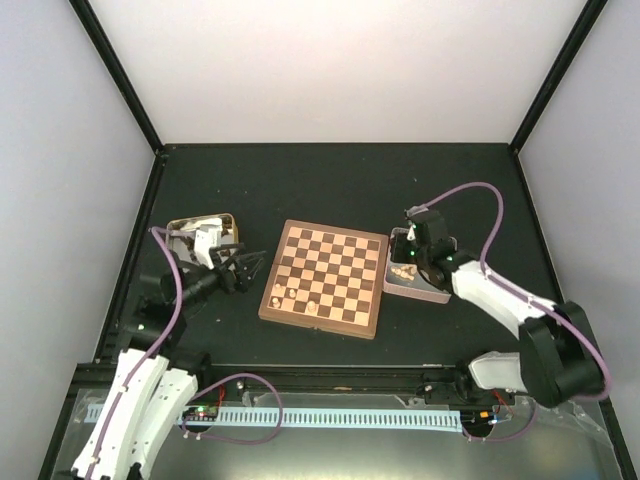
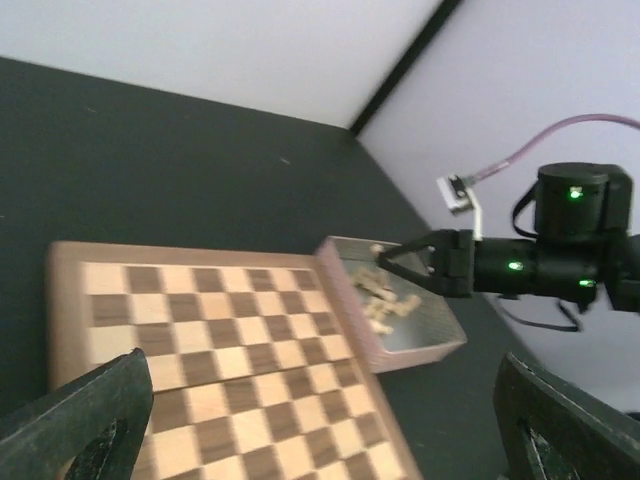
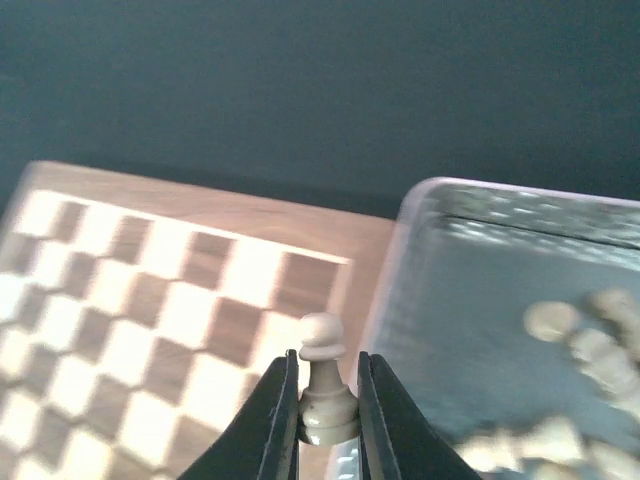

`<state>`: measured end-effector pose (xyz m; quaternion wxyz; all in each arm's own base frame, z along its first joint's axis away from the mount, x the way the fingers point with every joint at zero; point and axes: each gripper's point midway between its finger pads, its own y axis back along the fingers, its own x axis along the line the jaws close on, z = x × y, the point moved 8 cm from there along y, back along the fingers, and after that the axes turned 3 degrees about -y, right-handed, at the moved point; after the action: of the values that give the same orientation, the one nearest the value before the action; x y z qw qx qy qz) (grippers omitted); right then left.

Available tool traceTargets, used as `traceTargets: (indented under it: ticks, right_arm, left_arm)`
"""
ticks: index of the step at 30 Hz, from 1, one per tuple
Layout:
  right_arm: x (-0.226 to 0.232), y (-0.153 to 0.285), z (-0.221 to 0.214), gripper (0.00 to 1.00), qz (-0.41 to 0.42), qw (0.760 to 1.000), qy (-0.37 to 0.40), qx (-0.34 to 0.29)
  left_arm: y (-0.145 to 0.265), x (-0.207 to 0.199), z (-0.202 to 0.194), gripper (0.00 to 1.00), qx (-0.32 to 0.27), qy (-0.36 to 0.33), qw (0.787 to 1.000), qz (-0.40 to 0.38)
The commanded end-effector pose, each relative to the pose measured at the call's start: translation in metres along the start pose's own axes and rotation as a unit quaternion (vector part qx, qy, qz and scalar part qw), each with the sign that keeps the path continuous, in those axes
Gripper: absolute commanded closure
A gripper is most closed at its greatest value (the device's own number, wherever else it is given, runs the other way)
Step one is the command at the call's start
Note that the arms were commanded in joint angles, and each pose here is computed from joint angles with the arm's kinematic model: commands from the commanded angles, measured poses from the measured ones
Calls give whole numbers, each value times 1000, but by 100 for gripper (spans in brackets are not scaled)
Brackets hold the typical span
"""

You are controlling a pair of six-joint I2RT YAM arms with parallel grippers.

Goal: Set up the chess pieces on the board
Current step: Pick up the chess piece from the storage box, then place the chess piece on the chessboard.

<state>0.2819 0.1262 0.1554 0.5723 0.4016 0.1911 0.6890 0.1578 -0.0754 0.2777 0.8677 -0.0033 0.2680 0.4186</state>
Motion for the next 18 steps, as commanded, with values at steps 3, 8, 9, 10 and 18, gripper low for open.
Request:
traceTargets:
  ticks: [3, 8, 9, 10, 18]
  right_arm:
    - [58, 38, -3, 90, 277, 958, 66, -38]
    - [92, 74, -16, 90, 455, 880, 125, -50]
    - [97, 80, -17, 90, 475, 868, 135, -48]
    - [102, 84, -18, 90, 492, 857, 147, -45]
    - [133, 100, -33, 90, 526, 812, 251, -15]
  left_arm:
    - [-21, -28, 13, 7, 41, 79, 979, -181]
    - [-45, -35, 5, 10, 130, 159, 953, -224]
    - [-50, -37, 3, 10, 143, 169, 948, -230]
    - [-53, -41, 2, 11, 153, 175, 942, -241]
    - [-76, -65, 1, 22, 207, 193, 920, -271]
